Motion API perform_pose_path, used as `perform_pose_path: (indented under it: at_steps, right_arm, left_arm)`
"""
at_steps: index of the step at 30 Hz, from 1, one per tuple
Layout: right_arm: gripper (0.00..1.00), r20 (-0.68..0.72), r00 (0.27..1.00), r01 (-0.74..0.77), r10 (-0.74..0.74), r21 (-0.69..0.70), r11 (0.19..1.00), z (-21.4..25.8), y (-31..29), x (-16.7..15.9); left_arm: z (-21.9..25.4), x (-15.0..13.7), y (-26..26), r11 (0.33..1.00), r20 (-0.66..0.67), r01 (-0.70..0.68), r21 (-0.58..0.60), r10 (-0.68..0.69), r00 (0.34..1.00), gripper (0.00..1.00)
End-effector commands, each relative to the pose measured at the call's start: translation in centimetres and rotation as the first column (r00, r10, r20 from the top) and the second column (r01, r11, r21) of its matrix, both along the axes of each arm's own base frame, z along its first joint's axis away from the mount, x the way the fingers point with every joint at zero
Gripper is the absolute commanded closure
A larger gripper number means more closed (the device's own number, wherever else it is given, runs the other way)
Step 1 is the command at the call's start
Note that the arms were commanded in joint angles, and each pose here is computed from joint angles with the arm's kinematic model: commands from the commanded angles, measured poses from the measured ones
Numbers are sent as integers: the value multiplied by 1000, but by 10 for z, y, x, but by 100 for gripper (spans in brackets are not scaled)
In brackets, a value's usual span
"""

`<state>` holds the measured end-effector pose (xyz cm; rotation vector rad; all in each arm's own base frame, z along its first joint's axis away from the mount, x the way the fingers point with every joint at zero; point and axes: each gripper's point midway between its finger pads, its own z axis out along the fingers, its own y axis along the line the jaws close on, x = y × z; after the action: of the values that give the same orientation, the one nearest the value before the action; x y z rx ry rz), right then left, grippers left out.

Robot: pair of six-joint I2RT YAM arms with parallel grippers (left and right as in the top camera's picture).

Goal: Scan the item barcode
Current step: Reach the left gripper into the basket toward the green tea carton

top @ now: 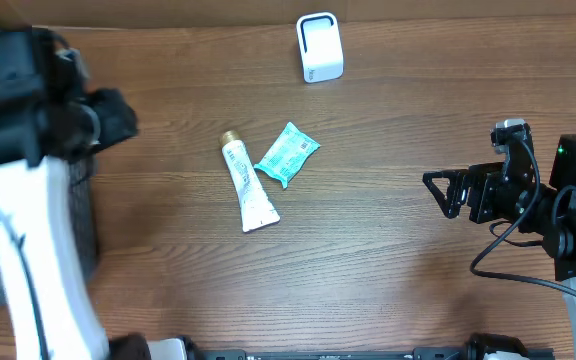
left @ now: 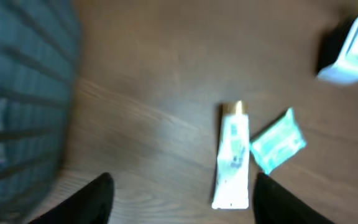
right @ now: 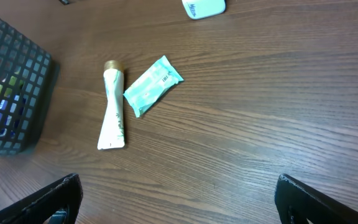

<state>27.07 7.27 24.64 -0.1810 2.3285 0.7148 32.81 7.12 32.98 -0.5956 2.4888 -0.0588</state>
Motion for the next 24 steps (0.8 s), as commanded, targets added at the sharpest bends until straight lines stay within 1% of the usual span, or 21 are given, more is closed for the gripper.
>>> perform_pose_path:
  at_steps: [1,4,6,7,9,11,13,16,18,22,24]
  right_arm:
    - [1,27,1000,-9,9,-4,1000,9,2,1]
    - [0,29,1000,-10,10,-5,1000,9,2,1]
    - [0,28,1000,-10,10,-4,1000,9,2,1]
    - [0,26,1000,-10,10,-4,1000,9,2,1]
    - [0,22,1000,-10,10,-3,1000,8,2,0]
    - [0,20,1000,-10,10,-3,1000,8,2,0]
    - [0,21,1000,-10,10,-3,1000,8,2,0]
    - [0,22,1000,-10,10,-3,1000,8,2,0]
    - [0,22,1000,-10,10,-3,1000,8,2,0]
    - [0,19,1000,-10,10,-3,1000,8,2,0]
    - [0,17,1000,-10,10,-3,1000,7,2,-1]
  left_arm:
    - [48,-34,37,979,106,-167,114,155,982,29]
    - [68,-64,73,933,160,-325,154,301,940,24]
    - [70,-85,102,877,171,-455,156,429,887,20]
    - [69,-92,113,851,170,-505,143,482,860,16]
    - [59,-106,136,781,151,-619,85,604,783,10]
    - [43,-112,154,722,108,-691,35,684,721,8]
    - [23,-111,170,694,48,-720,9,719,694,8]
    - [-9,-102,192,661,-41,-751,-4,750,660,11]
    - [-28,-90,207,657,-80,-754,-2,751,655,12]
    - [-66,-64,234,658,-134,-753,0,746,652,12]
    - [-84,-54,245,673,-156,-740,10,732,664,12]
